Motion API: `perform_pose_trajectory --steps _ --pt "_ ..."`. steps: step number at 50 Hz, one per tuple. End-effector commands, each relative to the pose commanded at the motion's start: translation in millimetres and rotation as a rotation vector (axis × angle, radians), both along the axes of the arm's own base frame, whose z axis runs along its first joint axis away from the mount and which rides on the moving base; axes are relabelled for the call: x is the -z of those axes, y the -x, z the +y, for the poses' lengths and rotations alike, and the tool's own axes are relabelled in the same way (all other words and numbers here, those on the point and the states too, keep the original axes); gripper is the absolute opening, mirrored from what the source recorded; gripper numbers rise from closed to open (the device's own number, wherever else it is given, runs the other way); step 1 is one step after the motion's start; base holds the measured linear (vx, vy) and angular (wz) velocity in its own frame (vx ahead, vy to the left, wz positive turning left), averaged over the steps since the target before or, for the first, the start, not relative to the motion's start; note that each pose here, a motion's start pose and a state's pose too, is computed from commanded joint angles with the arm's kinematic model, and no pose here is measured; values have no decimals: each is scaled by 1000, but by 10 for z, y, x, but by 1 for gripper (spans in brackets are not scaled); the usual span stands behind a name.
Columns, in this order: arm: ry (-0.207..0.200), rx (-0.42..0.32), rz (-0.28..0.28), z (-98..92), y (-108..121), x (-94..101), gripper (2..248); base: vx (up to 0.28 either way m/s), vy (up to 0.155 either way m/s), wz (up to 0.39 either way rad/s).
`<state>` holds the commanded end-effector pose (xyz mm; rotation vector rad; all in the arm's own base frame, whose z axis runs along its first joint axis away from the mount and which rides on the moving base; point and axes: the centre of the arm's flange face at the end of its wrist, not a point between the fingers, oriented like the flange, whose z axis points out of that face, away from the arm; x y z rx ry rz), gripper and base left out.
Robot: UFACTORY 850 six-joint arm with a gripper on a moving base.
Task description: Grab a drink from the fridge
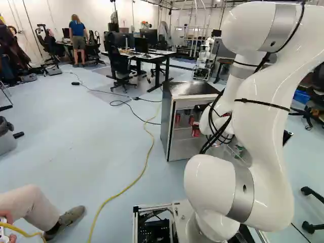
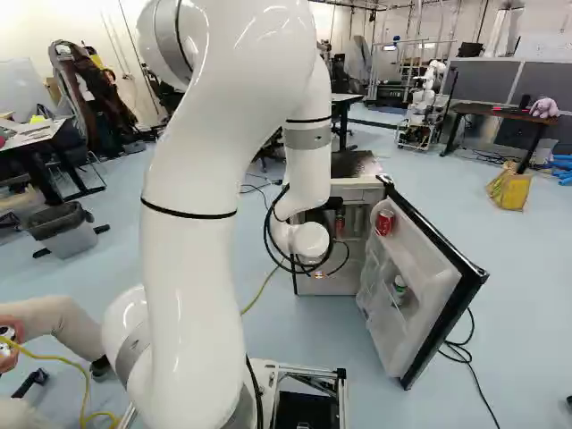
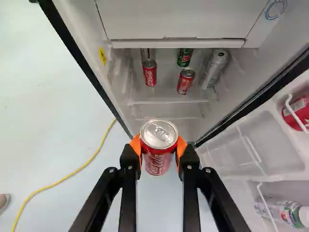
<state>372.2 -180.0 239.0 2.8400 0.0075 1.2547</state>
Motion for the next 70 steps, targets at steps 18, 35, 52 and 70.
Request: perform_pose_trajectory --steps 18,35,52,70 --pt "18 28 -1 14 73 -194 90 0 0 0" --pt "33 53 -3 28 141 -366 90 0 0 0" --pt "49 72 -11 35 137 -534 90 0 0 0" --pt "65 90 -22 38 101 -709 90 0 0 0"
